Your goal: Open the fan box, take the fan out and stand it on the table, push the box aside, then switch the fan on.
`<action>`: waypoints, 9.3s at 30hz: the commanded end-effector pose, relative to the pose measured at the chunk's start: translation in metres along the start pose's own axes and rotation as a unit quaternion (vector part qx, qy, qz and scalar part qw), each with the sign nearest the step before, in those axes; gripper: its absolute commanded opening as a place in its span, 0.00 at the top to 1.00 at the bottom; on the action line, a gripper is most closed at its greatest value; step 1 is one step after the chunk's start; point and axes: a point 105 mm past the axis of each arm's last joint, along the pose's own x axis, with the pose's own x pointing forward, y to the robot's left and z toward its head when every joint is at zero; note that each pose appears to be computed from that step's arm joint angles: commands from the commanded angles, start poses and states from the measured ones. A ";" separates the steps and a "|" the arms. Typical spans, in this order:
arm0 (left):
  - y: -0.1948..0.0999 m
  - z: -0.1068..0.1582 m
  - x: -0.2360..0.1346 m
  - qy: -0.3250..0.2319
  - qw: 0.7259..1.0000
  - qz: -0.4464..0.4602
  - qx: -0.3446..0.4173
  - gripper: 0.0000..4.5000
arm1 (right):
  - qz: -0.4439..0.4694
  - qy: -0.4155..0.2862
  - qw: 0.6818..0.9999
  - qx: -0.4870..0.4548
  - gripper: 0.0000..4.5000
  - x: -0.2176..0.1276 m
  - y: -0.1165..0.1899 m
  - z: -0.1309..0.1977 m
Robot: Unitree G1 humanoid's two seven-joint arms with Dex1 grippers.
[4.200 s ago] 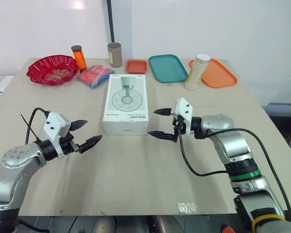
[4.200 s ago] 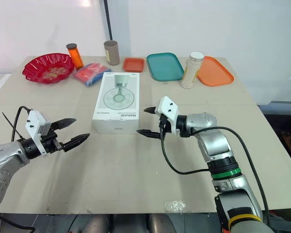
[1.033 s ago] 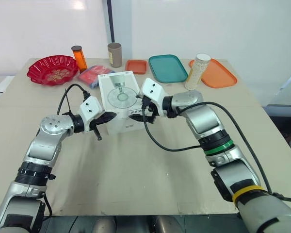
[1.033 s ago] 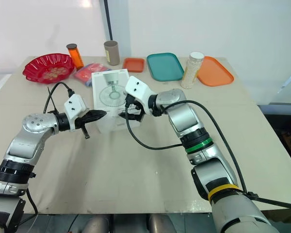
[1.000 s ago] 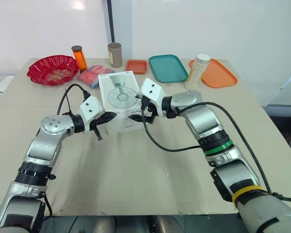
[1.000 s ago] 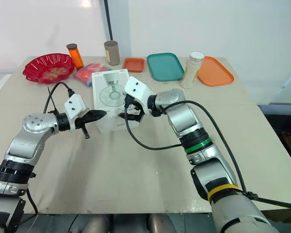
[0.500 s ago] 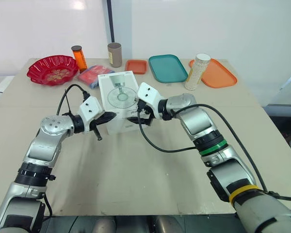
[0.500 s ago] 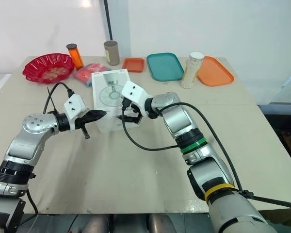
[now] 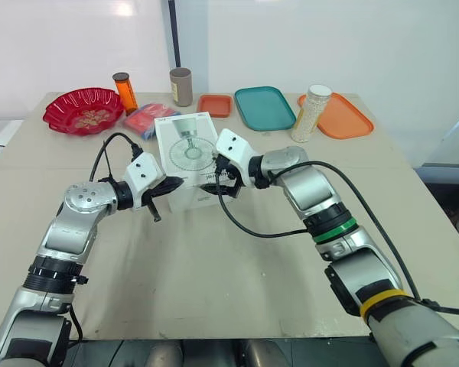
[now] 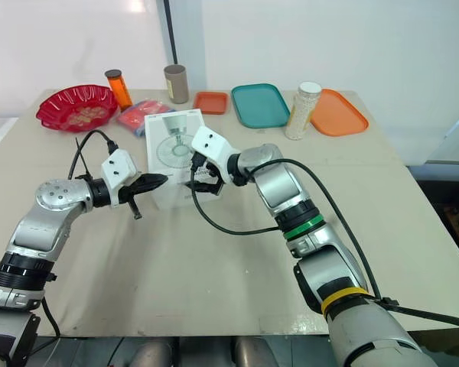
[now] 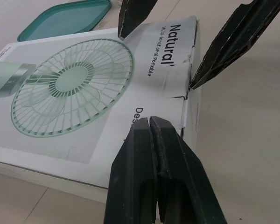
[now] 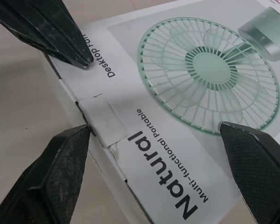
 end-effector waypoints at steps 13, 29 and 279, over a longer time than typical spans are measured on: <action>-0.021 -0.031 0.002 0.050 0.998 -0.034 -0.022 0.97 | -0.081 -0.044 0.994 0.063 0.00 -0.013 -0.043 0.030; 0.027 0.017 -0.004 -0.060 0.995 0.074 -0.043 0.97 | -0.164 -0.040 0.978 0.125 0.00 -0.009 -0.072 0.005; -0.012 -0.026 -0.008 0.070 0.996 0.020 -0.045 0.99 | 0.014 -0.088 0.996 -0.017 0.01 -0.024 0.008 0.057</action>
